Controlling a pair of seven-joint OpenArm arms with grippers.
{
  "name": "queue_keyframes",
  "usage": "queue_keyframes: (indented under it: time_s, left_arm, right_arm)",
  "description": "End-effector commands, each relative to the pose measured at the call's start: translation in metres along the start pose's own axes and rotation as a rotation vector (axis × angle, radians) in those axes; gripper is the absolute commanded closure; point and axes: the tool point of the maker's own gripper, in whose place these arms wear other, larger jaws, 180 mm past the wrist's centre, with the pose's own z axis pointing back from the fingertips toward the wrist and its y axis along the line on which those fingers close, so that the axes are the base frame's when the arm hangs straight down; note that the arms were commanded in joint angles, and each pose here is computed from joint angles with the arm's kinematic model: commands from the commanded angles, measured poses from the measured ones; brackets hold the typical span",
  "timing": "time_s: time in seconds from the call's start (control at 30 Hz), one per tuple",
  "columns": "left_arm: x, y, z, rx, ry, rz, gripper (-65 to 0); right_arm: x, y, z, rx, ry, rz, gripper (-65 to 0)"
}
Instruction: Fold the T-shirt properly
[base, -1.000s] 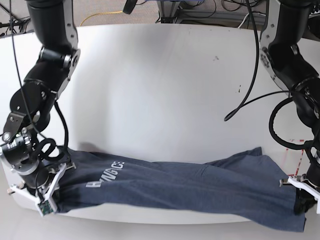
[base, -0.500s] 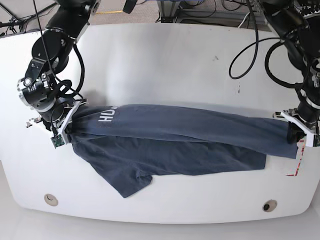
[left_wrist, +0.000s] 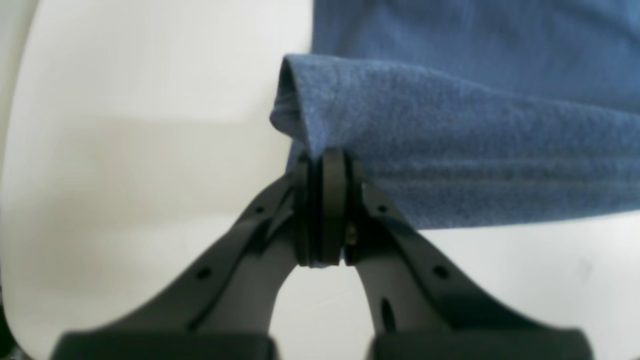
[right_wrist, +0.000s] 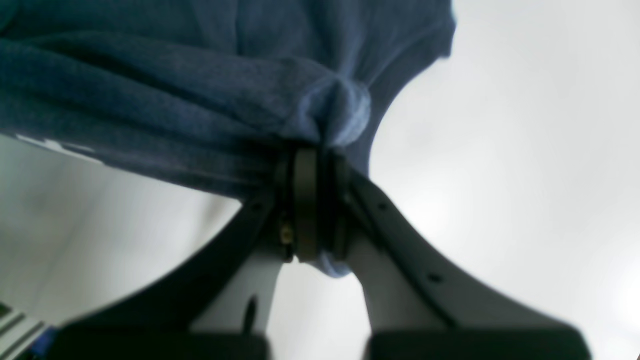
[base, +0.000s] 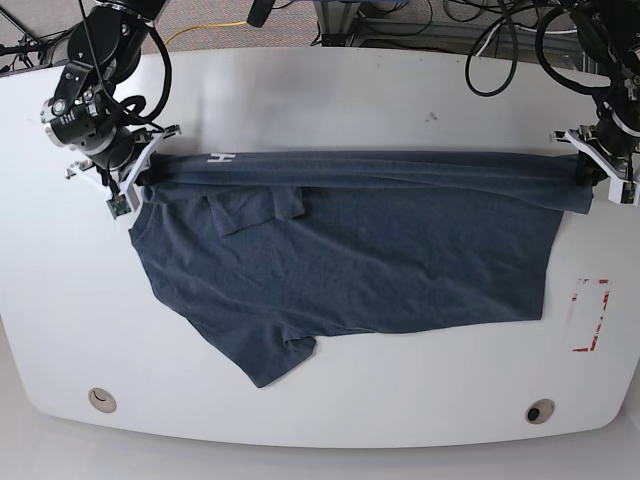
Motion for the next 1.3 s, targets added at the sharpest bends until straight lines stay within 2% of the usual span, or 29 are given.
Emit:
queue_keyframes:
  time_s: [0.0, 0.13, 0.43, 0.73, 0.8, 0.87, 0.93, 1.0, 1.1, 1.27]
  left_arm:
    - [0.002, 0.010, 0.004, 0.024, -0.013, -0.020, -0.3]
    - [-0.017, 0.014, -0.004, 0.012, 0.036, 0.022, -0.3]
    - [-0.050, 0.019, -0.019, -0.012, 0.119, 0.100, -0.4]
    - [-0.055, 0.021, -0.026, -0.020, 0.134, 0.126, -1.1]
    - [-0.054, 0.020, -0.026, -0.023, 0.133, 0.124, -3.1]
    - [-0.051, 0.018, -0.029, -0.032, 0.133, 0.111, -10.0]
    - [-0.047, 0.019, -0.029, -0.033, 0.138, 0.087, -21.8]
    - [-0.047, 0.019, -0.029, -0.032, 0.138, 0.090, -29.6]
    - [-0.046, 0.019, -0.029, -0.031, 0.135, 0.089, -36.3]
    - [-0.043, 0.021, -0.029, -0.034, 0.134, 0.075, -36.4]
  right_arm:
    - [-0.002, -0.007, 0.005, -0.031, 0.004, 0.017, 0.0]
    - [-0.010, 0.005, 0.002, -0.007, 0.019, -0.006, 0.0]
    - [-0.022, 0.007, -0.006, 0.014, 0.053, -0.035, 0.0]
    - [-0.025, 0.008, -0.018, 0.045, 0.068, -0.058, -1.4]
    - [-0.025, 0.007, -0.022, 0.049, 0.073, -0.067, -1.9]
    - [-0.029, 0.007, -0.026, 0.055, 0.089, -0.083, -7.3]
    - [-0.027, 0.005, -0.028, 0.057, 0.087, -0.089, -22.8]
    - [-0.026, -0.001, -0.026, 0.043, 0.088, -0.079, -39.6]
    - [-0.025, -0.005, -0.024, 0.033, 0.086, -0.072, -64.7]
    - [-0.016, -0.009, -0.014, 0.003, 0.060, -0.048, -65.0]
